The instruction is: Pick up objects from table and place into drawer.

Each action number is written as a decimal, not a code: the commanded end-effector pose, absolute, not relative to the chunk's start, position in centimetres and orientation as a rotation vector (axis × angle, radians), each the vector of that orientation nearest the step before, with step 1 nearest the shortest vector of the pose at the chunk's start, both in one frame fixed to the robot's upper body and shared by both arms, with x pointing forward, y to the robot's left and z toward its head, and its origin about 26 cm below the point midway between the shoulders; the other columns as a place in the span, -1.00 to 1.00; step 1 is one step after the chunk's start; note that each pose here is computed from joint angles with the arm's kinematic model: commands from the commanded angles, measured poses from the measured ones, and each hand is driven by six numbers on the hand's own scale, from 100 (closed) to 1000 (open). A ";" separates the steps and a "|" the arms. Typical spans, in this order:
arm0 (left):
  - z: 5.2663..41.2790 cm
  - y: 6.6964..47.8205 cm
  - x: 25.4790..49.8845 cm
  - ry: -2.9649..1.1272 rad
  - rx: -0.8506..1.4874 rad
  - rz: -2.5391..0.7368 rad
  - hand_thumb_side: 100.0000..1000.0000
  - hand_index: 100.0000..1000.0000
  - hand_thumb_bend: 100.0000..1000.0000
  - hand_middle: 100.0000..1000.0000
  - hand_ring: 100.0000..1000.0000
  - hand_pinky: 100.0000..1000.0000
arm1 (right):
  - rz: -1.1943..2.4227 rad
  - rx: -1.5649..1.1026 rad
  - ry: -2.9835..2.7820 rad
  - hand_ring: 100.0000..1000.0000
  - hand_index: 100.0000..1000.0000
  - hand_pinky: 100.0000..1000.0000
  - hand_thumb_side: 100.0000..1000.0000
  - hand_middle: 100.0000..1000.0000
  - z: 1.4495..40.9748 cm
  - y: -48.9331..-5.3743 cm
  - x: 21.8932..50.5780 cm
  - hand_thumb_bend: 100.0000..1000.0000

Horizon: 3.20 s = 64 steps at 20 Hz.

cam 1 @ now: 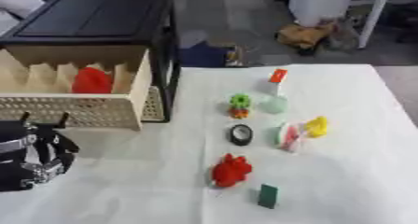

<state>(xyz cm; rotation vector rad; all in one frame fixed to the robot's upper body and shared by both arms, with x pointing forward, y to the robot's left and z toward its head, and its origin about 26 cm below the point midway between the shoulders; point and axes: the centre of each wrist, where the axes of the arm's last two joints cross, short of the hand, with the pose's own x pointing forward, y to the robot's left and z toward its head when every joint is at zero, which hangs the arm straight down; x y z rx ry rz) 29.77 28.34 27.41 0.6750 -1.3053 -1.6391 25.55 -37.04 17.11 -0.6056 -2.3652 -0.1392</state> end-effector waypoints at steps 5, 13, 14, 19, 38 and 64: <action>28.5 29.1 30.4 -1.310 0.784 -1.604 1.00 0.66 -1.00 0.29 0.27 -0.20 | -0.123 -0.612 -2.393 0.24 0.60 0.25 1.00 0.16 17.9 -37.1 25.4 -1.00; 28.4 29.4 31.4 -1.304 0.823 -1.582 1.00 0.67 -1.00 0.34 0.34 -0.15 | -0.128 -0.613 -2.395 0.24 0.60 0.24 1.00 0.16 17.8 -37.1 25.4 -1.00; 28.4 29.5 31.5 -1.303 0.823 -1.581 1.00 0.70 -1.00 0.39 0.38 -0.14 | -0.129 -0.613 -2.396 0.24 0.60 0.24 1.00 0.16 17.8 -37.1 25.4 -1.00; 28.5 29.3 31.9 -1.328 0.814 -1.588 1.00 0.76 -1.00 0.48 0.47 -0.10 | -0.132 -0.613 -2.395 0.24 0.60 0.25 1.00 0.16 17.8 -37.0 25.4 -1.00; 28.2 29.7 33.7 -1.325 0.847 -1.557 1.00 0.87 -1.00 0.77 0.69 0.25 | -0.145 -0.615 -2.392 0.23 0.60 0.24 1.00 0.16 17.7 -37.0 25.4 -1.00; 28.5 29.1 36.0 -1.401 0.865 -1.509 1.00 1.00 -1.00 0.82 0.70 0.28 | -0.163 -0.625 -2.396 0.22 0.59 0.24 1.00 0.15 17.5 -37.1 25.3 -1.00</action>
